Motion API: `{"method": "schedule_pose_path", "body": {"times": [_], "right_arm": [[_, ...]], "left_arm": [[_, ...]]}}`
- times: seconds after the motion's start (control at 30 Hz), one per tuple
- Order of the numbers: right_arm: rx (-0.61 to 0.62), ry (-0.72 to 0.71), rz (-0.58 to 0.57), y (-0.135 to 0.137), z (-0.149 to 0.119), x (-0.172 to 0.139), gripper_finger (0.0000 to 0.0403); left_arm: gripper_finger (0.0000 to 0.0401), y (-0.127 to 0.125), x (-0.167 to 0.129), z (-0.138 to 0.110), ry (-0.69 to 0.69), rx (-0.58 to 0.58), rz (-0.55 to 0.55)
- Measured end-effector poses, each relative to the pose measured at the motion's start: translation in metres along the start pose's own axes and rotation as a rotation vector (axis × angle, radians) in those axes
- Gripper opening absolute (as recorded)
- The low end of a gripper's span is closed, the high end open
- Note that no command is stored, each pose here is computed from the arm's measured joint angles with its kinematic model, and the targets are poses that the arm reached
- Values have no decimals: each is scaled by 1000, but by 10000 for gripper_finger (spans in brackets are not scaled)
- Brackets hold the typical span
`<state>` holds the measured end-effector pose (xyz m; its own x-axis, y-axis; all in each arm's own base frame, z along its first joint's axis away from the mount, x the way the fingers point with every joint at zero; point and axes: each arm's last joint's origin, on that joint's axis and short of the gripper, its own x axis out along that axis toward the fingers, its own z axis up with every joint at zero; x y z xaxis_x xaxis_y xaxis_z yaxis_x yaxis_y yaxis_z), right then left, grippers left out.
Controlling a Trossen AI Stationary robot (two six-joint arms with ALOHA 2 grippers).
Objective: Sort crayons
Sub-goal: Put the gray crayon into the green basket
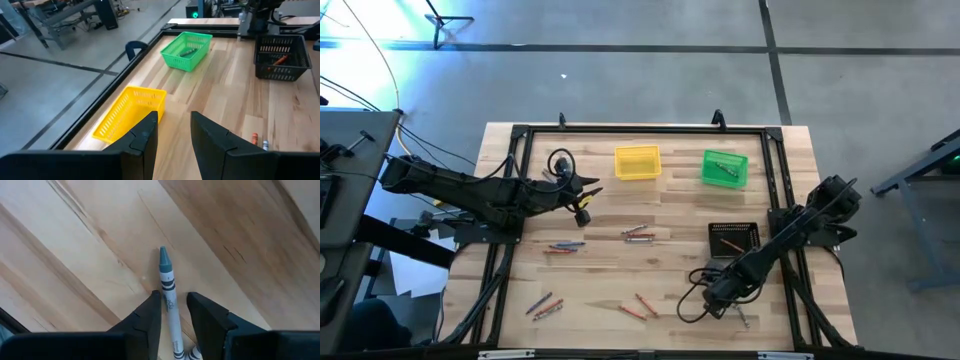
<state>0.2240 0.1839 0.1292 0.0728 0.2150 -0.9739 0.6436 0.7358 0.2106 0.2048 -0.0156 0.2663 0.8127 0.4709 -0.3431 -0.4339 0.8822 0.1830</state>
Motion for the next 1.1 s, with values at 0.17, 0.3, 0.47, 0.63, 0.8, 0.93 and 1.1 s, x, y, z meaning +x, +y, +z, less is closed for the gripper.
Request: {"method": "schedule_pose_path", "body": {"times": [0.17,0.3,0.47,0.63,0.8,0.93,1.1], "right_arm": [[21,7,-7,-1,0,1,29],[22,37,8,0,0,1,10],[-22,45,59,10,1,-11,4],[-97,-146,115,21,15,-54,3],[-129,-366,38,13,34,-101,2],[-149,-489,-65,-4,54,-132,1],[-147,-566,-183,-36,79,-162,1]], "left_arm": [[101,0,0,0,1,1,0],[101,0,0,0,1,-4,0],[101,0,0,0,2,-16,0],[101,0,0,0,2,-26,-1],[101,-1,-1,0,1,-31,-7],[101,-3,-2,0,-1,-26,-18],[101,-6,-4,-1,-3,-21,-31]]}}
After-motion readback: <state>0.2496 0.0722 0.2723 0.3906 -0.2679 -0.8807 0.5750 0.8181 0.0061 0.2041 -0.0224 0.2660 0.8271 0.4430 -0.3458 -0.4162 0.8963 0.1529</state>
